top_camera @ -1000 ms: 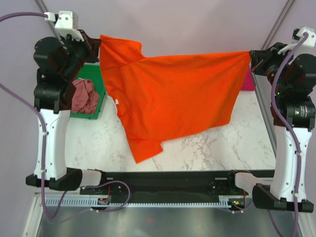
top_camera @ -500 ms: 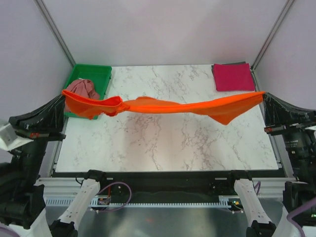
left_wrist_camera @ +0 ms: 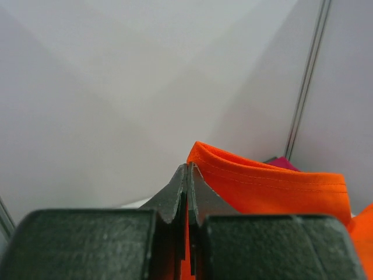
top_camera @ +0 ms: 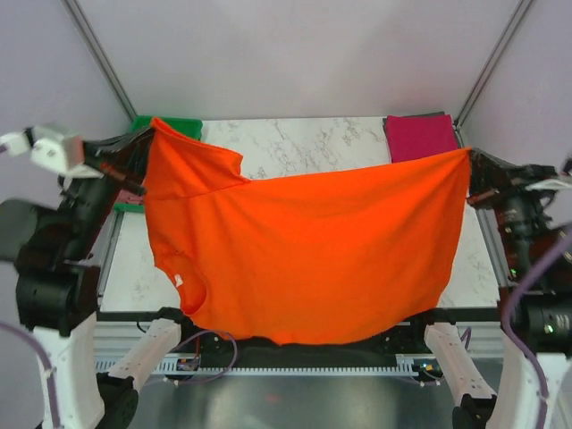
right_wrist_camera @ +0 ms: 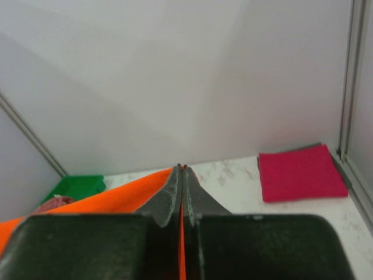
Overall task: Fold and stack the t-shirts
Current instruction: Flatten the tshirt out
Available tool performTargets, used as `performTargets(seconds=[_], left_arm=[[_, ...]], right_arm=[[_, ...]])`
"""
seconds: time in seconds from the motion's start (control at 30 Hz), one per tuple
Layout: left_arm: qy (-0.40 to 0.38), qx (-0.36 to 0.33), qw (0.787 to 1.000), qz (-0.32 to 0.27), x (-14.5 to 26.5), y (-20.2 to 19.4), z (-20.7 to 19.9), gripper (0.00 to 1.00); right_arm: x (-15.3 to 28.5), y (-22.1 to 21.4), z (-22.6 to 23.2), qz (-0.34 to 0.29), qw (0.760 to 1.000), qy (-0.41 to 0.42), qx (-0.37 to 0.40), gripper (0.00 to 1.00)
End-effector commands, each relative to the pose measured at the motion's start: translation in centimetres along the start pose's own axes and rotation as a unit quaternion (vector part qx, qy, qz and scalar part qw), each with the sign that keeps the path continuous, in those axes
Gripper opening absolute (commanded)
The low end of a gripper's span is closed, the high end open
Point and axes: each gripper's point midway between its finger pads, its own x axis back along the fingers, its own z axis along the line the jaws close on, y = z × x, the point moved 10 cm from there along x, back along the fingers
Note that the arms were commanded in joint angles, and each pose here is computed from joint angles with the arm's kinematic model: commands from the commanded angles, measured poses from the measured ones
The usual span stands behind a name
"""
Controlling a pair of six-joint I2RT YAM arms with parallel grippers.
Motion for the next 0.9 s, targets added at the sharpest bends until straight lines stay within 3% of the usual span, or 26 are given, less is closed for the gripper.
performTargets(seconds=[0.0,0.07,0.13,0.17,0.23,0.27,0.3,0.37,0.43,0.47,0.57,0.87], left_arm=[[0.005,-0.007,0.993,0.118,-6.6,-7.3,2.6,0.02],[0.004,-0.005,0.989,0.146,-8.8,-10.1,3.4,0.02],[0.003,0.004,0.982,0.19,-11.3,-14.8,4.5,0.02],[0.002,-0.001,0.984,0.176,-12.5,-15.7,4.9,0.02],[0.011,0.004,0.977,0.211,-14.5,-20.5,6.1,0.02],[0.012,-0.001,0.981,0.194,-15.7,-21.4,6.5,0.02],[0.011,-0.011,0.978,0.208,-16.5,-23.4,7.1,0.02],[0.003,-0.003,0.967,0.253,-18.7,-28.8,8.1,0.02],[-0.005,-0.001,0.963,0.268,-20.6,-31.1,8.8,0.02],[-0.011,0.012,0.953,0.304,-21.4,-35.0,9.4,0.02],[-0.017,0.017,0.945,0.327,-23.4,-39.1,10.5,0.02],[-0.026,0.012,0.956,0.292,-27.8,-43.1,12.3,0.02]], right_arm=[[-5.4,-5.0,-2.6,0.046,0.998,-0.034,-0.005,0.0],[-7.4,-9.1,-4.4,0.093,0.994,-0.048,-0.003,0.0],[-9.2,-11.4,-5.4,0.101,0.994,-0.05,-0.002,0.0],[-10.5,-14.4,-6.6,0.137,0.989,-0.062,-0.003,0.0],[-12.4,-16.4,-7.5,0.135,0.989,-0.058,-0.002,0.0],[-13.7,-19.4,-8.7,0.166,0.984,-0.068,-0.004,0.0],[-14.9,-20.0,-9.0,0.15,0.987,-0.06,-0.003,0.0],[-16.6,-22.5,-10.1,0.169,0.984,-0.064,-0.004,0.0],[-18.8,-26.0,-11.7,0.194,0.978,-0.071,-0.003,0.0],[-19.9,-28.5,-12.8,0.221,0.972,-0.075,-0.007,0.0],[-22.8,-31.8,-14.6,0.237,0.969,-0.061,-0.018,0.0],[-28.7,-37.7,-17.4,0.246,0.966,-0.023,-0.075,0.0]])
